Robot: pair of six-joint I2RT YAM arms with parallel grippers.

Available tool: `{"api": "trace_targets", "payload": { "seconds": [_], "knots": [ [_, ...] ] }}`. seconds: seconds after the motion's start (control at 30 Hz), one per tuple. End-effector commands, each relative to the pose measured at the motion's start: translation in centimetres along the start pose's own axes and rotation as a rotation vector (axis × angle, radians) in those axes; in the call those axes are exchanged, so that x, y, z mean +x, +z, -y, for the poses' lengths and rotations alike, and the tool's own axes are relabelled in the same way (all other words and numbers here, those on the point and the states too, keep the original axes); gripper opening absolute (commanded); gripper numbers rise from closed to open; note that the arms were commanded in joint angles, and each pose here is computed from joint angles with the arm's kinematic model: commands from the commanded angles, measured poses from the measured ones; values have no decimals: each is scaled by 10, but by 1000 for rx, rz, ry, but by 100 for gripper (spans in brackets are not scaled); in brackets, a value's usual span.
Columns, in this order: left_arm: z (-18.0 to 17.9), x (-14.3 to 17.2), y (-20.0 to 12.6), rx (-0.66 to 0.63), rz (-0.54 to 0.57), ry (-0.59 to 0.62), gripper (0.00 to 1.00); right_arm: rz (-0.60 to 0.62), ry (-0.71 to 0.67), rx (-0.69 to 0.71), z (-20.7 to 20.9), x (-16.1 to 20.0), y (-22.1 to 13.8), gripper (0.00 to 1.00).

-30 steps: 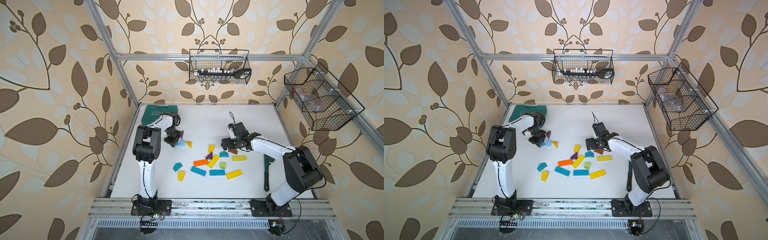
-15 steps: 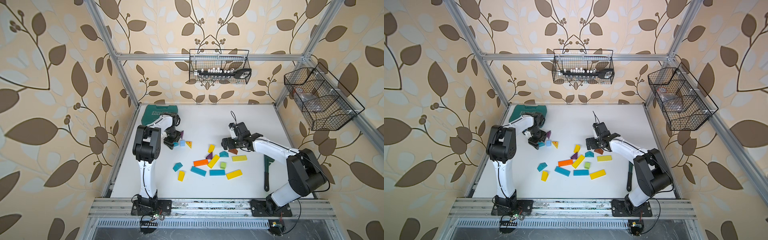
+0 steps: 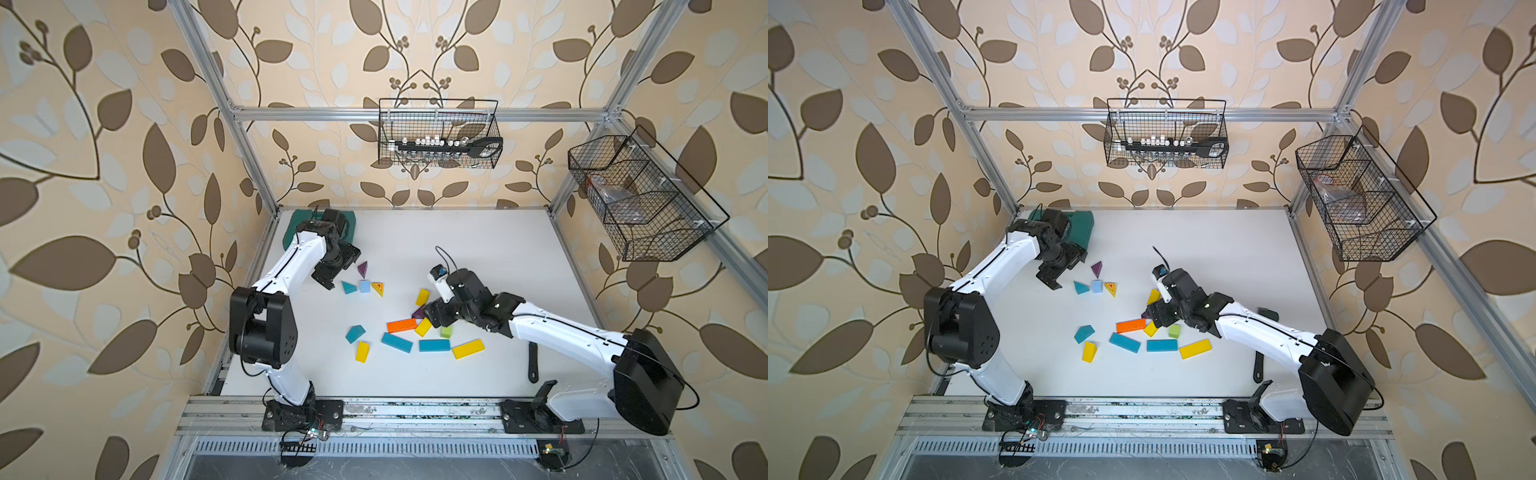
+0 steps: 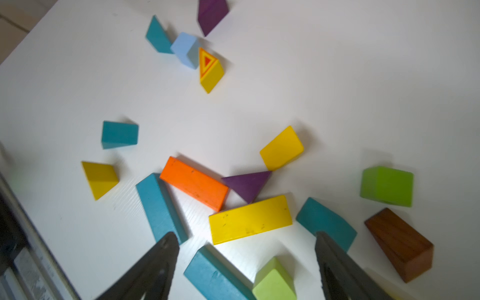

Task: Assemble a small pinwheel with building blocks
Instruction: Assemble the building block at the center of the board, then adjust the building block at the center of the board.

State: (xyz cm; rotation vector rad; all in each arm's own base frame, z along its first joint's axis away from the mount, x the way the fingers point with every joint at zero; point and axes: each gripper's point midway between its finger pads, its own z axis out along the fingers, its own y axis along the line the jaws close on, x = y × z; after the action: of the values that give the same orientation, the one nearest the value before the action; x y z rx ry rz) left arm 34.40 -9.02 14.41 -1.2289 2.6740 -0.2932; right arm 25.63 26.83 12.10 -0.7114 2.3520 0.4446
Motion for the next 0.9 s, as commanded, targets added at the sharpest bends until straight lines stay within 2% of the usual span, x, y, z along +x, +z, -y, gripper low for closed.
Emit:
{"api": "trace_targets", "payload": {
  "seconds": [0.0, 0.07, 0.17, 0.33, 0.57, 0.67, 0.77, 0.87],
  "knots": [
    [-35, 26, -11, -7, -35, 119, 99, -22, -142, -43, -35, 15, -2, 83],
    [-50, 43, -16, 35, -44, 183, 99, -44, -201, -87, -59, 23, 2, 83],
    [-90, 65, -11, 2, -68, 207, 99, -103, -293, -103, -84, 42, 20, 83],
    [-121, 87, 2, -7, -97, 223, 99, -203, -346, -47, -92, 57, 58, 78],
    [-124, 89, 3, -7, -104, 269, 95, -242, -368, 55, -81, 59, 85, 72],
    [-122, 87, 4, 0, -98, 277, 94, -265, -352, 46, -84, 64, 94, 61],
    [-126, 85, 5, -33, -91, 271, 89, -279, -312, 76, -83, 63, 103, 47],
    [-128, 84, 5, -38, -84, 266, 88, -280, -220, 105, -83, 55, 108, 30]
  ]
}}
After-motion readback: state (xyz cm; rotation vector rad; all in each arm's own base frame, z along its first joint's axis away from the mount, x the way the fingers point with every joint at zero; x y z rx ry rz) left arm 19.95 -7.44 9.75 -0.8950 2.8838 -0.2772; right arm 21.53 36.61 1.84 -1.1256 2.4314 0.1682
